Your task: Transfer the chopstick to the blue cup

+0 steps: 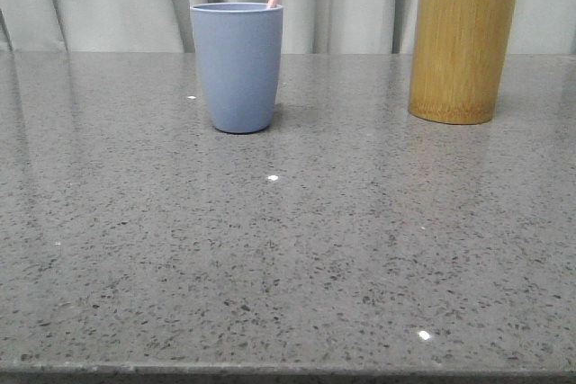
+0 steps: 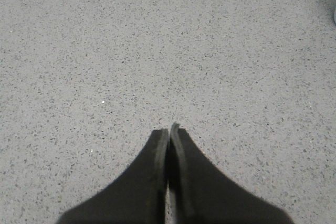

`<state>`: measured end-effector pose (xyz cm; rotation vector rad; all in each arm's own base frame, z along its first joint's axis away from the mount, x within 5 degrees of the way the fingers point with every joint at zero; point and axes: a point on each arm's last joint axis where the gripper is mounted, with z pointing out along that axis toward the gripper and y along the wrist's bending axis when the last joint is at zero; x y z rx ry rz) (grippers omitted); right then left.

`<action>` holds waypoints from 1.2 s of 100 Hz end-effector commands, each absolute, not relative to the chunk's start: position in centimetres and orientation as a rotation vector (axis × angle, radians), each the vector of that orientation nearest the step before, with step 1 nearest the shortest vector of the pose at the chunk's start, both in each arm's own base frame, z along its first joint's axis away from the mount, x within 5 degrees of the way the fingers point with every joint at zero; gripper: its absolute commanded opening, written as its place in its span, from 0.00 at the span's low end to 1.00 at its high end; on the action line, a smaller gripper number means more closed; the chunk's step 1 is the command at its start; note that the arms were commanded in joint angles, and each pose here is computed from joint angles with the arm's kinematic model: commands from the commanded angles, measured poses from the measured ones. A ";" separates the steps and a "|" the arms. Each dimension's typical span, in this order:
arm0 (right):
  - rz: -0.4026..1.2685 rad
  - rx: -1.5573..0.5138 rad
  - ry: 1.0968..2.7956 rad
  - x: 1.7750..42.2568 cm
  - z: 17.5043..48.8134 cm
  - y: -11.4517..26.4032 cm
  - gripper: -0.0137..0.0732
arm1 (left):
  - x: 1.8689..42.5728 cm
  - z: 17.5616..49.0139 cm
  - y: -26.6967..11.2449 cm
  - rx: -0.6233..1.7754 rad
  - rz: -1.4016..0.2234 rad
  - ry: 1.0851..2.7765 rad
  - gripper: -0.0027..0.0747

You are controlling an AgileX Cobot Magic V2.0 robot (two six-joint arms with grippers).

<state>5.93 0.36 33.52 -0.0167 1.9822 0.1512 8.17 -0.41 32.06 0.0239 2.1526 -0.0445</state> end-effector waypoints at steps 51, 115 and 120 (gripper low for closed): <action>0.139 -0.033 1.895 6.1 34.8 0.3 0.08 | 5.5 24.9 -0.3 0.025 -0.053 1.489 0.01; 0.139 -0.033 1.895 6.1 34.8 0.3 0.08 | 5.3 21.2 -0.3 0.040 -0.050 1.456 0.01; 0.139 -0.033 1.895 6.1 34.8 0.3 0.08 | 5.3 21.2 -0.3 0.040 -0.050 1.456 0.01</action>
